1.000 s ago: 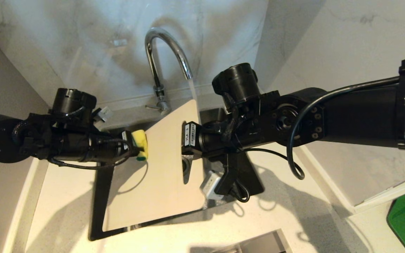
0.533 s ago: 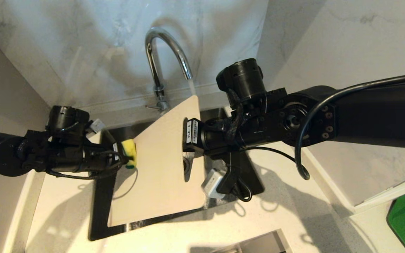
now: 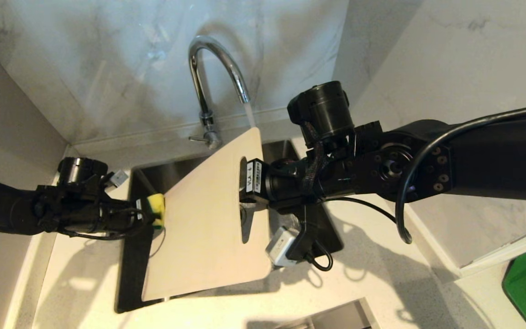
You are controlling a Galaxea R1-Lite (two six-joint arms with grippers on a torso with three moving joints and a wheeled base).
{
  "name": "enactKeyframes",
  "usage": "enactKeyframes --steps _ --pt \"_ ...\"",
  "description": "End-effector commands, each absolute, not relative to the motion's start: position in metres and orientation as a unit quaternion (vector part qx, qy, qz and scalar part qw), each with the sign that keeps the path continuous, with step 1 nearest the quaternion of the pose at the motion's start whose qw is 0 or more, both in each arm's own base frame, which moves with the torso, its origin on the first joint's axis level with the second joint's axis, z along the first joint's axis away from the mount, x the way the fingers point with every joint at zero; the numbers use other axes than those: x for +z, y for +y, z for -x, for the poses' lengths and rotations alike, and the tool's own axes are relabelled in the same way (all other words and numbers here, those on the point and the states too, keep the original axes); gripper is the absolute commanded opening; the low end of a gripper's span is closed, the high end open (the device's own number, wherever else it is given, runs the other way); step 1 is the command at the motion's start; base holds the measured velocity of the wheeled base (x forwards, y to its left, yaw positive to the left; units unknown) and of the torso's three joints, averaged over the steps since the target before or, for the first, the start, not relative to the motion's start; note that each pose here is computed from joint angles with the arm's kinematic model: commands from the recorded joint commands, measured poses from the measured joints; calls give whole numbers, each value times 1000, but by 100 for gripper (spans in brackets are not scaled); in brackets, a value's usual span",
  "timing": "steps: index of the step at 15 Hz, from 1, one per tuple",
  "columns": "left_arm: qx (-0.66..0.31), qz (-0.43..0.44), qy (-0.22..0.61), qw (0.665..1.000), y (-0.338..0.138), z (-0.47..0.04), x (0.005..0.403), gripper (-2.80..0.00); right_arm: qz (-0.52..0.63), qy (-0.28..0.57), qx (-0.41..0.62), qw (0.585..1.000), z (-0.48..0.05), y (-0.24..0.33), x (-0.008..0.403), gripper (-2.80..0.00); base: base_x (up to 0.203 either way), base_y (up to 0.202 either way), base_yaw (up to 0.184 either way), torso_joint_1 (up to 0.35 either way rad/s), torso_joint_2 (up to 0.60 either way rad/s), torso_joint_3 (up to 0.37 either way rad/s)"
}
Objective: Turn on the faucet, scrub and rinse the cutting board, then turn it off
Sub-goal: Scrub the cutting board underwater
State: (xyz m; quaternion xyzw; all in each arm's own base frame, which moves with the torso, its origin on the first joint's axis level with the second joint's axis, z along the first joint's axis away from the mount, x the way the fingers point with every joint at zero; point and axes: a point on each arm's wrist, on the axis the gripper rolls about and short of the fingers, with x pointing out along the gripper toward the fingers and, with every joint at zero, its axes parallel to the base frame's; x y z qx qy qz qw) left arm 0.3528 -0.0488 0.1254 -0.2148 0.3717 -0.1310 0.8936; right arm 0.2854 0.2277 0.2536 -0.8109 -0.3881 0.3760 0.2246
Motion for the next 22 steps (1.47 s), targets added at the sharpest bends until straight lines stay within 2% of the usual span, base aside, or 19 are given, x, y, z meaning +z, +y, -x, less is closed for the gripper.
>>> enactKeyframes --steps 1,7,15,18,22 --pt "-120 214 386 889 -42 -362 105 -280 811 -390 378 218 -284 227 251 -280 0 0 0 0 0 0" --pt "-116 209 378 895 -34 -367 105 -280 812 -389 372 226 -286 227 249 -280 0 0 0 0 0 0" --pt "-158 208 275 925 -44 -325 196 -280 810 -380 386 224 -291 228 237 -280 0 0 0 0 0 0" --pt "-207 223 269 914 -75 -290 231 -280 810 -378 390 223 -294 229 233 -280 0 0 0 0 0 0" --pt "-313 238 289 873 -138 -237 257 -280 813 -379 379 228 -302 232 229 -280 0 0 0 0 0 0"
